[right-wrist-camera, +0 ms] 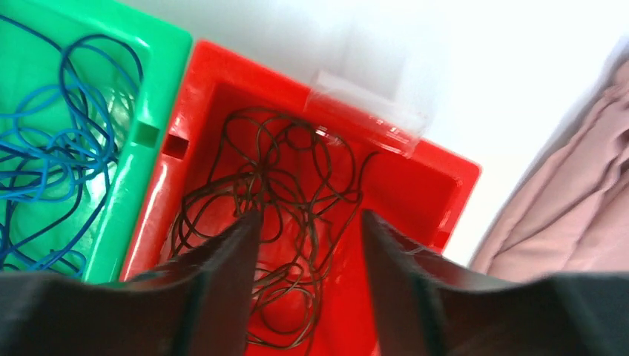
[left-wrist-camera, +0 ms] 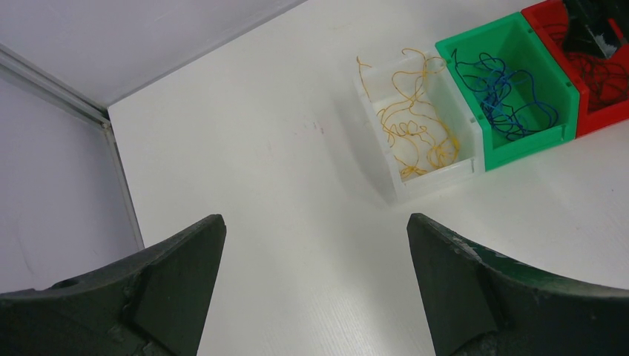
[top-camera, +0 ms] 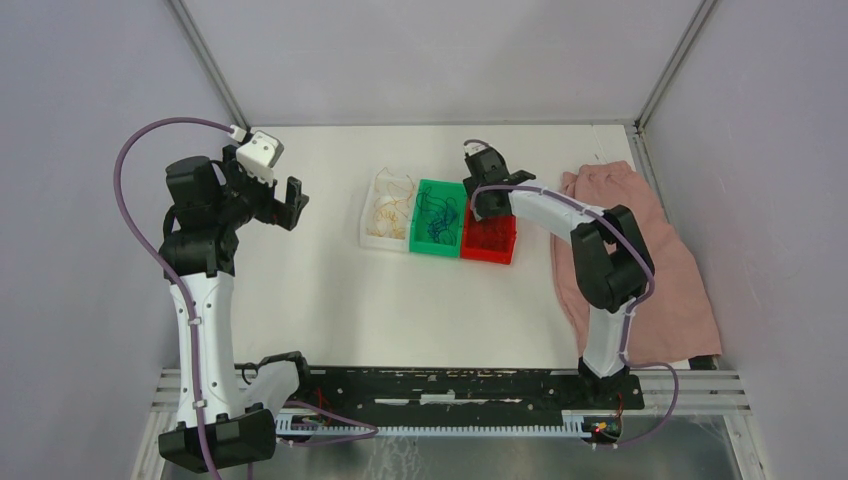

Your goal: Untangle the cables

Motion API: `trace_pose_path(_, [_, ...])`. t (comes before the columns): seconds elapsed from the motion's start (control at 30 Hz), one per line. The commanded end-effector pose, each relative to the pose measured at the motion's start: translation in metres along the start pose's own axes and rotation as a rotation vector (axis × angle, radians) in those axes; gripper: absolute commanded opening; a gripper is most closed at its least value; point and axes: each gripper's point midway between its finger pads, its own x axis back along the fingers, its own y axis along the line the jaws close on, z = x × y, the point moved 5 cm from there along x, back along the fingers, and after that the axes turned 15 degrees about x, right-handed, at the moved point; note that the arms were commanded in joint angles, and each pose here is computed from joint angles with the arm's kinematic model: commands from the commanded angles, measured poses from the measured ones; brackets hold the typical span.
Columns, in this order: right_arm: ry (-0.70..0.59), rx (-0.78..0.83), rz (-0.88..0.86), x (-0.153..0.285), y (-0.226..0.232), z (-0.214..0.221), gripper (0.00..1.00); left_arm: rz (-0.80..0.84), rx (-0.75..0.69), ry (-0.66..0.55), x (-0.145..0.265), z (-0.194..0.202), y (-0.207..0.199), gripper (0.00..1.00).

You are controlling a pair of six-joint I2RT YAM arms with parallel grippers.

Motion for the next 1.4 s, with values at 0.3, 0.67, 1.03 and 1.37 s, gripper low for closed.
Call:
trace_pose_path(0.3, [-0.282,-0.137,0.112,0.112,-0.057,-0.058,0.79,0.017,-0.010,-0.023,0.002,-0.003,-0.002,0.99])
trace_pose_path(0.67, [-0.532,-0.510,0.608,0.187,-0.125,0.063,0.99,0.013,0.185,-0.012,-0.032,0.040,0.004,0.99])
trace_pose_path(1.03, [-0.338,-0.614,0.917,0.128,-0.148,0.171,0.99,-0.013,0.315,-0.030,-0.083,0.106,0.020,0.99])
trace_pose_path(1.37, [-0.338,-0.638,0.893,0.079,-0.144,0.193,0.99,-0.111,0.297,-0.208,-0.110,0.168,0.035,0.99])
